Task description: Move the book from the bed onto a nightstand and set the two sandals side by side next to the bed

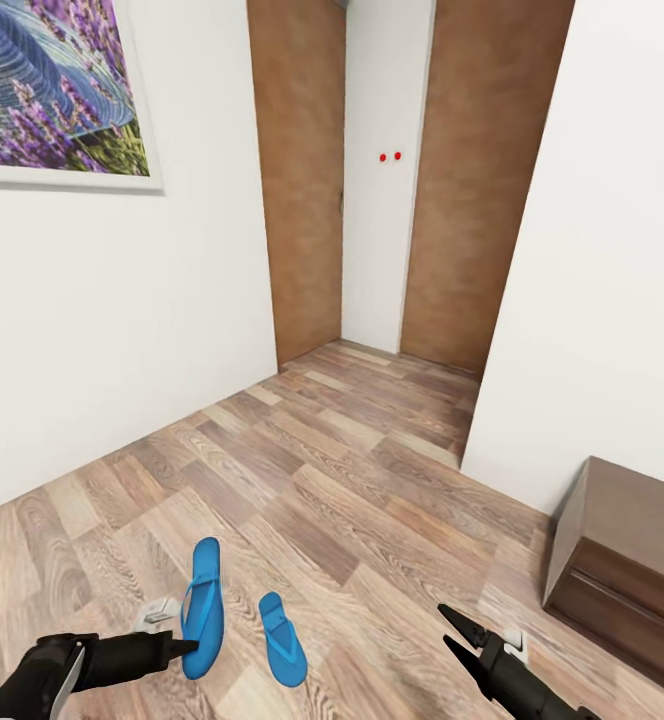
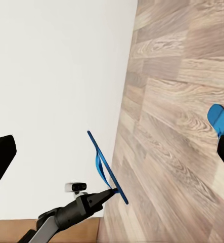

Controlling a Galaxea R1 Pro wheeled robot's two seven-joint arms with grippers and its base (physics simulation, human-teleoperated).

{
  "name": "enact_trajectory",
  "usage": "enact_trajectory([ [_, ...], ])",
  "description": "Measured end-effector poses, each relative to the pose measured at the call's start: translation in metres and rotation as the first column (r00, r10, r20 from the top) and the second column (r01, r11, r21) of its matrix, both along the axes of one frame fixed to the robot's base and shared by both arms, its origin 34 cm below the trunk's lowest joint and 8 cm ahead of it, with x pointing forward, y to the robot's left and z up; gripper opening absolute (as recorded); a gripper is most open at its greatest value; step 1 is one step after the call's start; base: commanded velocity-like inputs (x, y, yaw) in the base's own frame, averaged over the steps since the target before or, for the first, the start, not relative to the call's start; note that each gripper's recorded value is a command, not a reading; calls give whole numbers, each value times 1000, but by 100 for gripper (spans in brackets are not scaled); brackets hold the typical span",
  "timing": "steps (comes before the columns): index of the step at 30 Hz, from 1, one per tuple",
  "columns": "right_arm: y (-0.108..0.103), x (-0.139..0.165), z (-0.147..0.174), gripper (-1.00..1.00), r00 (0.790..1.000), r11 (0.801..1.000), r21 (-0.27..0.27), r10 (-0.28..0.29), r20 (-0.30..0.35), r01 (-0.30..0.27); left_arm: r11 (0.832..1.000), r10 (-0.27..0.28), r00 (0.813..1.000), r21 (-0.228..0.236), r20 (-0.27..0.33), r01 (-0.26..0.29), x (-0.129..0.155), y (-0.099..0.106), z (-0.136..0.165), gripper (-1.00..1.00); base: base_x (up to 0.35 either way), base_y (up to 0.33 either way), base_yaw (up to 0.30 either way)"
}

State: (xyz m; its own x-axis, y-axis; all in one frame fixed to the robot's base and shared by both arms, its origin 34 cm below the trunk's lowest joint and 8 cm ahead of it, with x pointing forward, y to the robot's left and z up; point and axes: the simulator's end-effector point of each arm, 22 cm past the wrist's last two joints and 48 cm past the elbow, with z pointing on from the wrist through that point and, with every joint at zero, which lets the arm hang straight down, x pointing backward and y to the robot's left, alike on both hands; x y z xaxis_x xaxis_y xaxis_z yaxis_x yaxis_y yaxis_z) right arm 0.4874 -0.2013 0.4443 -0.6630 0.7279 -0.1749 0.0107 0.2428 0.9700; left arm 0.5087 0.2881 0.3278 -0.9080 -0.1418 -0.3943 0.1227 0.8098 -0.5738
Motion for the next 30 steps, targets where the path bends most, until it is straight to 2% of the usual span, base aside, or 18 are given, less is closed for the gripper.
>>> enact_trajectory([
  [30,0,0,0,100,1000,1000,0,1,1,-1,1000,0,1000,-3,-6,0,-2,-1,-2,-100,0,0,260],
])
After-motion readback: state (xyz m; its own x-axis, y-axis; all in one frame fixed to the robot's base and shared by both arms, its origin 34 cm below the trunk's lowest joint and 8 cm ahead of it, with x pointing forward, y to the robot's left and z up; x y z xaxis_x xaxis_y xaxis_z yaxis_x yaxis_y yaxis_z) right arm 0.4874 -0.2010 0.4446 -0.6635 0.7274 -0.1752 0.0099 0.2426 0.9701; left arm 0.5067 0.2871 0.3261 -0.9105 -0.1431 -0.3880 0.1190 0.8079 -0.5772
